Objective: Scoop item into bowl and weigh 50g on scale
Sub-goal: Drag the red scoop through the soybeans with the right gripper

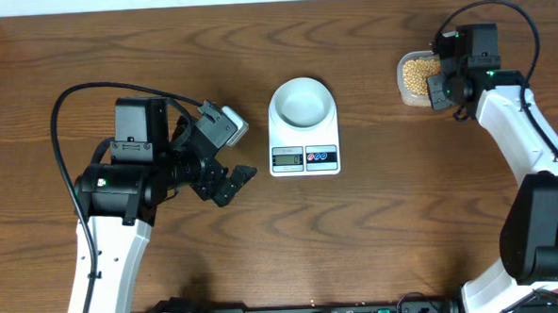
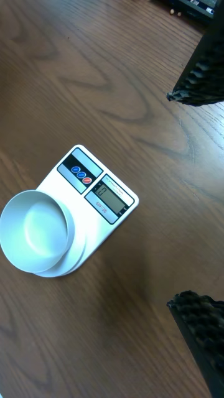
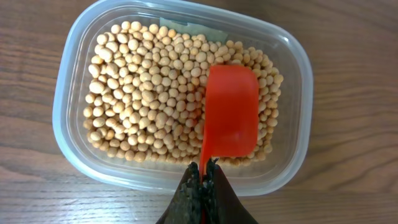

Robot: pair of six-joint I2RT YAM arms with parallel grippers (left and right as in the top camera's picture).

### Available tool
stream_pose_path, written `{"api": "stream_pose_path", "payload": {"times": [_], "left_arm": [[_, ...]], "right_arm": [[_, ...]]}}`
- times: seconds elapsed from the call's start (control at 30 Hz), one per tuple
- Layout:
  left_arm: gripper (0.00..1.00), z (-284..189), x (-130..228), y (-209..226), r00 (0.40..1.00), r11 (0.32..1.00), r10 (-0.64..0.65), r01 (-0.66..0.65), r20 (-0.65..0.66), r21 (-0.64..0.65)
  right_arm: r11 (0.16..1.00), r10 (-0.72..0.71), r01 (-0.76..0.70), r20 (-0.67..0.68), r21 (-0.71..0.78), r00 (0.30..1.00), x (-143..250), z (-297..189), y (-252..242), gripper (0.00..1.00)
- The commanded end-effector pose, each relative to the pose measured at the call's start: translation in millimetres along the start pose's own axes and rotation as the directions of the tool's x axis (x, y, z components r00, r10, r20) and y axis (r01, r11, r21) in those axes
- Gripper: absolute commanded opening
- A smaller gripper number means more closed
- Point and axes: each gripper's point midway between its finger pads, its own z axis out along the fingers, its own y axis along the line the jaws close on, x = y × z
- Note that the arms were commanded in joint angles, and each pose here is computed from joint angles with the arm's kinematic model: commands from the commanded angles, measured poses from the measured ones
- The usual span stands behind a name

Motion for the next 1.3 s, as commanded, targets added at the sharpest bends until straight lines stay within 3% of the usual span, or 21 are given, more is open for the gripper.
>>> {"api": "stream_pose_path", "payload": {"times": [0.0, 0.37, 0.53, 0.77, 1.27], "left_arm": [[0.98, -6.8, -9.8, 0.5, 1.000, 1.000, 0.004, -0.004, 0.027, -0.001], [0.98, -6.8, -9.8, 0.5, 1.000, 1.000, 0.004, -0.004, 0.027, -0.001], [0.98, -6.8, -9.8, 0.5, 1.000, 1.000, 0.004, -0.004, 0.027, -0.001], [0.98, -6.8, -9.8, 0.5, 1.000, 1.000, 0.004, -0.004, 0.027, -0.001], [0.98, -6.8, -9.8, 0.5, 1.000, 1.000, 0.004, -0.004, 0.027, -0.001]], "right_arm": [[0.996, 0.053, -0.056, -0.037, -0.063, 0.998, 7.8, 7.5, 8.5, 0.01], [0.996, 0.051, -0.056, -0.072, -0.067, 0.996, 1.4, -8.6, 5.2, 0.01], [0.991, 0.114, -0.120, -0.099, -0.058, 0.989, 9.3, 1.2, -5.8, 0.01], [0.968, 0.166, -0.193, -0.168, -0.158, 0.972, 25.0, 24.6, 8.3, 0.01], [0.892, 0.265, -0.301, -0.149, -0.338, 0.953, 5.7, -1.4, 9.0, 0.01]]}}
